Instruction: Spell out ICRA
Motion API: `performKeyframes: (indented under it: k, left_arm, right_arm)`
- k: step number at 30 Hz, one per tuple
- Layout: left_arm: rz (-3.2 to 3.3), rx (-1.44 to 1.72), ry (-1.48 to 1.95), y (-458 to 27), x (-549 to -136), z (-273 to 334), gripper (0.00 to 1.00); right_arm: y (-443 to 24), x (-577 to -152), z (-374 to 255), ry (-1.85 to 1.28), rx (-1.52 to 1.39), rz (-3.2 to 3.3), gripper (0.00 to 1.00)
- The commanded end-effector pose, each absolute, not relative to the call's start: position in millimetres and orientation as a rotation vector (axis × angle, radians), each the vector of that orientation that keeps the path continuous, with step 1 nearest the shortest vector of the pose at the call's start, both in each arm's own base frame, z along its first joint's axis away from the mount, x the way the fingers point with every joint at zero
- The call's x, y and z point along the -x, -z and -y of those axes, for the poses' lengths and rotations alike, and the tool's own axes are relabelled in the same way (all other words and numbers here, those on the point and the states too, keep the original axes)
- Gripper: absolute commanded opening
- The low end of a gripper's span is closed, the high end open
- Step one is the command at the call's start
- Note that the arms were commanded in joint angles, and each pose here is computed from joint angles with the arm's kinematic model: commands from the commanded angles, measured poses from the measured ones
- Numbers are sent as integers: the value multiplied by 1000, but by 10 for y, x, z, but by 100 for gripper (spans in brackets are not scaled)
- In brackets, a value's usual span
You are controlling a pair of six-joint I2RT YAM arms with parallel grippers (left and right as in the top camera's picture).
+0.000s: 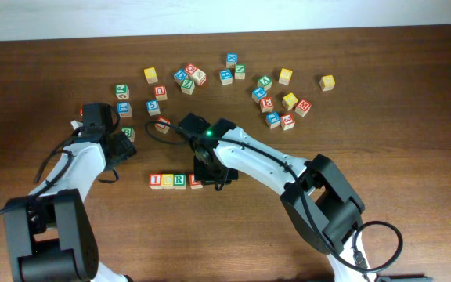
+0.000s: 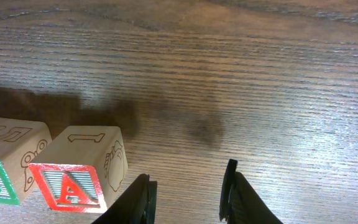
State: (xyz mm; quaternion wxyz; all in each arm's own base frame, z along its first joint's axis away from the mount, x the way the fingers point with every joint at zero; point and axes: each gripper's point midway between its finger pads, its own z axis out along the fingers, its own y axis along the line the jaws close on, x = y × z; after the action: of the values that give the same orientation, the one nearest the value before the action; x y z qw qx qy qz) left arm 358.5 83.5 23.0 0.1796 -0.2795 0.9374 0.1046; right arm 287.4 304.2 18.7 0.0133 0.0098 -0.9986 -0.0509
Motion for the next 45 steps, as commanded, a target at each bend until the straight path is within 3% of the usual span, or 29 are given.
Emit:
performKeyframes:
  k: [1, 45]
  left_arm:
    - [-2647, 794, -295, -231, -3608, -842, 99]
    - [-2647, 794, -295, -231, -3608, -842, 99]
  right_arm:
    - [-189, -2889, -3045, 145, -33, 3121, 27]
    - [-212, -2864, -3210, 274, -41, 3087, 28]
